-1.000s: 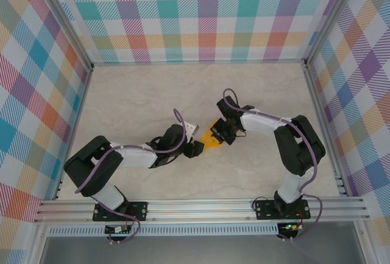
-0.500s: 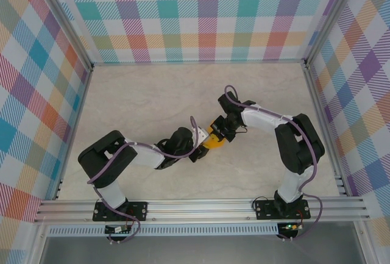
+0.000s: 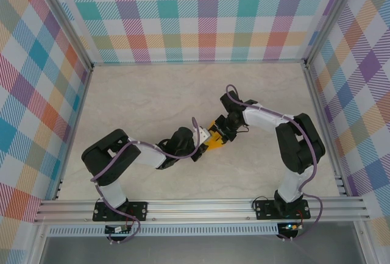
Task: Fold a paper plane with a square sheet of paper (pick it up from the middle)
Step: Fourth fold the wing at the center of the table.
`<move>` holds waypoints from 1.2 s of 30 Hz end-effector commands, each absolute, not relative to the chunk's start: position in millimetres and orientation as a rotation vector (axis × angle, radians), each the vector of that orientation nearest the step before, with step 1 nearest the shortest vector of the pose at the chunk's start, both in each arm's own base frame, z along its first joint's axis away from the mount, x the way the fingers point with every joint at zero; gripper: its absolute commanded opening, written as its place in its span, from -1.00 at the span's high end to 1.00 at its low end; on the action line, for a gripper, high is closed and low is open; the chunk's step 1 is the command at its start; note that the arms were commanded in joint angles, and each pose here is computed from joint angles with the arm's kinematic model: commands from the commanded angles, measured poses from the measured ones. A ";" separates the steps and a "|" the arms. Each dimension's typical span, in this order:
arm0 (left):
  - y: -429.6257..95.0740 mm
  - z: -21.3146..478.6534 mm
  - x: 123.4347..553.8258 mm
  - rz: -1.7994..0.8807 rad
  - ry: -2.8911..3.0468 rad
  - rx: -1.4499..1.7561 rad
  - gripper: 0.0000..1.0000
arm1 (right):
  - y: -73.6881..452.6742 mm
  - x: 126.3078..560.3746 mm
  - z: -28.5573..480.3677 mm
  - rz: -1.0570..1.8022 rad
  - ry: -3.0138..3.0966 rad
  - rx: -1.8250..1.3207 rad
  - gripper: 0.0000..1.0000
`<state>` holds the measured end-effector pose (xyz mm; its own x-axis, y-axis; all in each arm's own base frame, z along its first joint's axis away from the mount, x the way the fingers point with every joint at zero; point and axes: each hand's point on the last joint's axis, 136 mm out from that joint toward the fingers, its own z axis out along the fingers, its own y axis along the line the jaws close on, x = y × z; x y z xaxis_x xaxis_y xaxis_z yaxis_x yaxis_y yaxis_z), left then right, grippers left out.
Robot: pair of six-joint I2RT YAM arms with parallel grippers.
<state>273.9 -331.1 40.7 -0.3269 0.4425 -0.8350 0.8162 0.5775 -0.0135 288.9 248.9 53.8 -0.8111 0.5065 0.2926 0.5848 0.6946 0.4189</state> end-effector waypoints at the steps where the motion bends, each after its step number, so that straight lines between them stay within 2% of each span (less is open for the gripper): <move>1: -344.1 47.7 270.6 -0.645 1.960 0.972 0.79 | 242.1 293.6 75.8 -0.873 -2.792 -0.839 -0.07; 4: -344.4 49.0 267.2 -0.703 1.988 0.913 0.81 | 236.9 299.3 88.8 -1.021 -2.849 -0.763 -0.29; 6: -344.9 50.5 265.2 -0.745 2.003 0.874 0.82 | 234.7 302.5 97.7 -1.111 -2.898 -0.684 -0.37; 13: -342.9 50.3 272.7 -0.851 2.120 0.628 0.85 | 230.3 298.8 107.5 -1.263 -3.050 -0.405 -0.40; 25: -340.5 41.8 274.2 -0.945 2.191 0.415 0.84 | 244.0 286.9 78.6 -1.340 -2.935 -0.317 -0.31; 30: -338.4 39.3 274.5 -0.952 2.214 0.371 0.82 | 244.2 285.2 59.6 -1.295 -2.907 -0.343 -0.14; 36: -338.2 34.5 273.7 -0.978 2.252 0.307 0.83 | 242.8 286.5 51.8 -1.271 -2.917 -0.351 -0.05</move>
<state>275.7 -340.3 43.2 -0.7306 -0.0142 -0.6827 0.4897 0.6859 -0.5383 286.0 239.9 54.0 -0.9676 0.2477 0.0501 0.2071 0.6641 0.7184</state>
